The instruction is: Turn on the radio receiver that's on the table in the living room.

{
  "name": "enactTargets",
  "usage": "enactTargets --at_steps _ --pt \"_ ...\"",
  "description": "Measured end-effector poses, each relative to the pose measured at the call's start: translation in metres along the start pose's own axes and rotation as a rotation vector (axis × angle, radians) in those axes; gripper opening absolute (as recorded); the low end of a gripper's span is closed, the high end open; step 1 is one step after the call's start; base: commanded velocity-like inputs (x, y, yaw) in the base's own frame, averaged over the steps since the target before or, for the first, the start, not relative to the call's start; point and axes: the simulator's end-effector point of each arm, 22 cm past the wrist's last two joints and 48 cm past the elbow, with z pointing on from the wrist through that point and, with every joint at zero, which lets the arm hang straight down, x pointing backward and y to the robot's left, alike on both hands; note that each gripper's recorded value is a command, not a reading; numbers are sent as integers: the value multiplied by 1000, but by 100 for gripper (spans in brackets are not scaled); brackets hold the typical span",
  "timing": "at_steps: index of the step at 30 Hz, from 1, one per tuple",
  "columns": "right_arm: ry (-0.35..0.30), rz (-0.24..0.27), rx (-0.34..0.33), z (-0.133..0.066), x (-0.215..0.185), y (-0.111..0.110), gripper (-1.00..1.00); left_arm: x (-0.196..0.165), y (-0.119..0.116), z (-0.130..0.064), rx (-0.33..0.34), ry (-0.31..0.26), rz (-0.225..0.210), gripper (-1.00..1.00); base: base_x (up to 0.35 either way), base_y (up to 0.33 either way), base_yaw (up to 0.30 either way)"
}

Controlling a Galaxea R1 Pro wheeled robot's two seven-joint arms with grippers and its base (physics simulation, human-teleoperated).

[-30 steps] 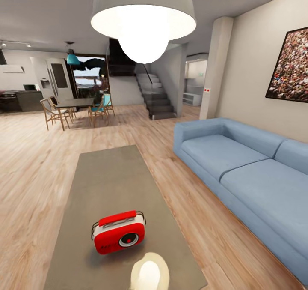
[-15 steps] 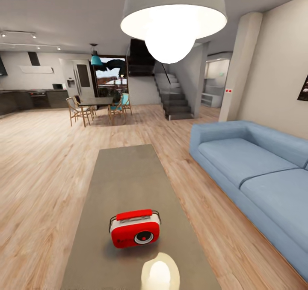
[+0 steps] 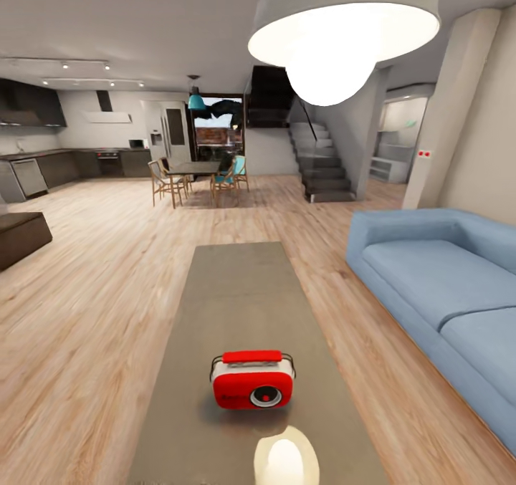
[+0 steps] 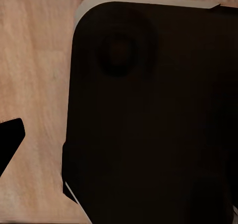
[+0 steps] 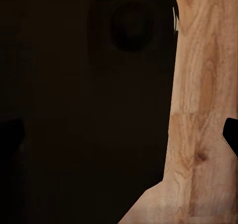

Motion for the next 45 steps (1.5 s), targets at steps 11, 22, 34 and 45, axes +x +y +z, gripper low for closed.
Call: enactTargets --at_steps 11,22,34,45 --pt "1 0 -1 0 0 0 100 0 0 0 1 0 0 100 72 0 131" --pt "1 0 -2 0 0 0 100 0 -1 0 3 0 0 100 309 0 3" --pt "1 0 -2 0 0 0 100 0 0 0 2 0 1 100 178 0 0" --pt "2 0 -2 0 0 0 100 0 0 0 0 0 2 100 1 0 0"
